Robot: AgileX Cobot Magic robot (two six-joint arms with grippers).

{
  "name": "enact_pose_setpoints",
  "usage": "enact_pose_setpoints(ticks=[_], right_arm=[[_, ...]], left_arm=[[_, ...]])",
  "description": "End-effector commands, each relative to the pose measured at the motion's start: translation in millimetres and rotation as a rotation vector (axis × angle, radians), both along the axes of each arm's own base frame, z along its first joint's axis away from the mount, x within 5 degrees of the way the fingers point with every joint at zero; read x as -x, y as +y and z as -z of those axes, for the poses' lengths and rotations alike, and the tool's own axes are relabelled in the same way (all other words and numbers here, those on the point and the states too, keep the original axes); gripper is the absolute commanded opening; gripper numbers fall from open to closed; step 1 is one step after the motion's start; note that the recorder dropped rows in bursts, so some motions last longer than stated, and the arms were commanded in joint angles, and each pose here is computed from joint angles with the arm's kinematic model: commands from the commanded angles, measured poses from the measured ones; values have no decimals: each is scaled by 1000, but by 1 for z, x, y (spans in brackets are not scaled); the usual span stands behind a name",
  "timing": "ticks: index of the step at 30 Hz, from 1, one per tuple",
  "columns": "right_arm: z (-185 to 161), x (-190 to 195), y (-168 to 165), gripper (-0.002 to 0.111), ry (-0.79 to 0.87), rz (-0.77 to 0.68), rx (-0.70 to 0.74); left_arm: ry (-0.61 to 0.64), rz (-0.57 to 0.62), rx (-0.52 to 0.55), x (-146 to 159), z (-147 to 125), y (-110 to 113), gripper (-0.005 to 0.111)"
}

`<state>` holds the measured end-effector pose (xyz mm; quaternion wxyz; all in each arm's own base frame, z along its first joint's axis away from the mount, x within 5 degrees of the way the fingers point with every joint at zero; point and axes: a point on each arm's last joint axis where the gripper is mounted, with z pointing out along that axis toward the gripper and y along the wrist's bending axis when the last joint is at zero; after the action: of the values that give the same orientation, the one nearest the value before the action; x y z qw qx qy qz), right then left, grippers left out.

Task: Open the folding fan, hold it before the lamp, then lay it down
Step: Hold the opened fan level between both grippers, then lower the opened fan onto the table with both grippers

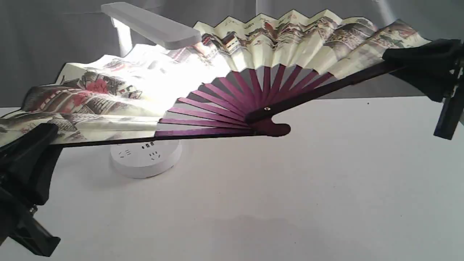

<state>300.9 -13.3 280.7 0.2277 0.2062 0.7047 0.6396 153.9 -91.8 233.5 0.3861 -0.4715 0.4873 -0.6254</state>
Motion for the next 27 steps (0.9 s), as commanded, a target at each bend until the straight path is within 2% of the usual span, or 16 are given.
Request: enact_pose_setpoints(ticks=[1,6,13,17,22,27], right_arm=[[8,-1,-5,0,-1,26,107],[13,0,-6,0,35,24,163],[17,-1,-9,0,64,46,198],[21,-2,-10,0,93,60,216],[24,-2,-12,0,122,69,248],[28,-2,-14,0,141,84,284]], left_arm=[[-45,-72,109,0,-8,9,0],[67,-42,93,-1,2,5,0],[106,-66,33,-1,6,7,0],[203,-46,23,-3,10,2,0],[213,-46,-23,-12,8,-7,0],[257,-41,-59,-20,17,-17,0]])
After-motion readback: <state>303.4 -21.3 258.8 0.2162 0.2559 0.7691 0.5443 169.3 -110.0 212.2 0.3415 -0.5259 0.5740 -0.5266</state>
